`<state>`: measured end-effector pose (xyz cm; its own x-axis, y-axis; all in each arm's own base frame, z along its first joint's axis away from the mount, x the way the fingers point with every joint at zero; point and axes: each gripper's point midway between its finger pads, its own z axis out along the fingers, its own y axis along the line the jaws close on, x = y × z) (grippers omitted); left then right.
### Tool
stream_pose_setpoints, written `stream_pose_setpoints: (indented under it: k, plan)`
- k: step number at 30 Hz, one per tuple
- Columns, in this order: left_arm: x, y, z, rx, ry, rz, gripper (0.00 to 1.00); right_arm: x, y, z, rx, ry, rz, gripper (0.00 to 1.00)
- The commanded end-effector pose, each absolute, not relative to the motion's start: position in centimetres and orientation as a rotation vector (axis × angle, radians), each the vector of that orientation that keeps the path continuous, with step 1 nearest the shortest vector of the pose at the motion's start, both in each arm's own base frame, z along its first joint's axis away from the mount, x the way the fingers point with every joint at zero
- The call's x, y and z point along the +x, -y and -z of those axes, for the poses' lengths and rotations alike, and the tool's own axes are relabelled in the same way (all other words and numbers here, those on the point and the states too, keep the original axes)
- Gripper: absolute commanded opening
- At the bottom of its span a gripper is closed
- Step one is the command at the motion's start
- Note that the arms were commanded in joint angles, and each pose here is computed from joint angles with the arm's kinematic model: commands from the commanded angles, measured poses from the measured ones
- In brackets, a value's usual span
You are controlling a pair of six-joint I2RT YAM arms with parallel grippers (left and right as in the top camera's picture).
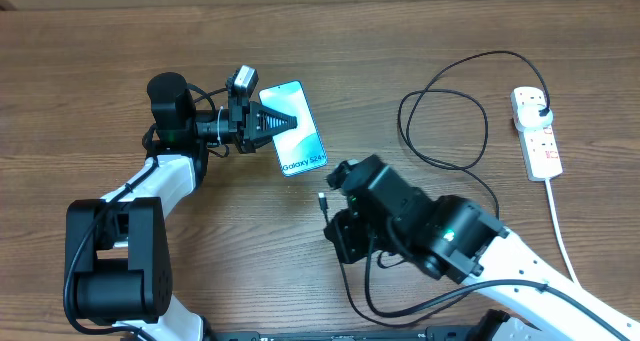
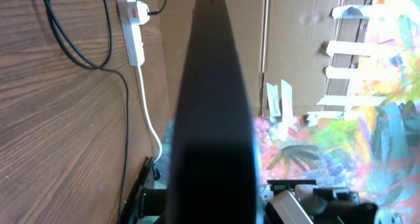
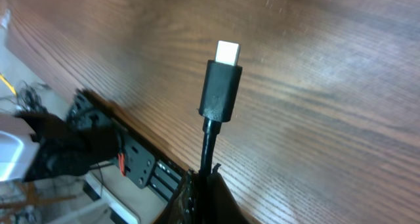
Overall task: Plug charger to phone and switch on socket
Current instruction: 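Grasp the USB-C cable end and bring it toward the phone, then align the USB-C plug under the phone's bottom port with right gripper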
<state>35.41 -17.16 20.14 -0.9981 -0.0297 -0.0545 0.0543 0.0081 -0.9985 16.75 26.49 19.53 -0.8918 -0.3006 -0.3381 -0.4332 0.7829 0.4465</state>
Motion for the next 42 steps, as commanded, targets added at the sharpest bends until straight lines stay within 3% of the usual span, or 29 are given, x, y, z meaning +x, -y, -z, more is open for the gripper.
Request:
stream_pose_setpoints:
  k: [1,20,42]
  plan:
    - [35.0,17.2,-20.9,0.067,-2.198,2.203,0.04,18.7,-27.0,-18.8,-0.491,-2.673,-0.641,0.04]
    - [35.0,17.2,-20.9,0.087,-2.188,2.193,0.04,20.6,-29.1,-18.6,-0.473,-2.612,-0.678,0.04]
    - [35.0,17.2,-20.9,0.165,-2.149,2.154,0.04,19.1,-28.2,-17.6,-0.736,-2.61,-0.607,0.04]
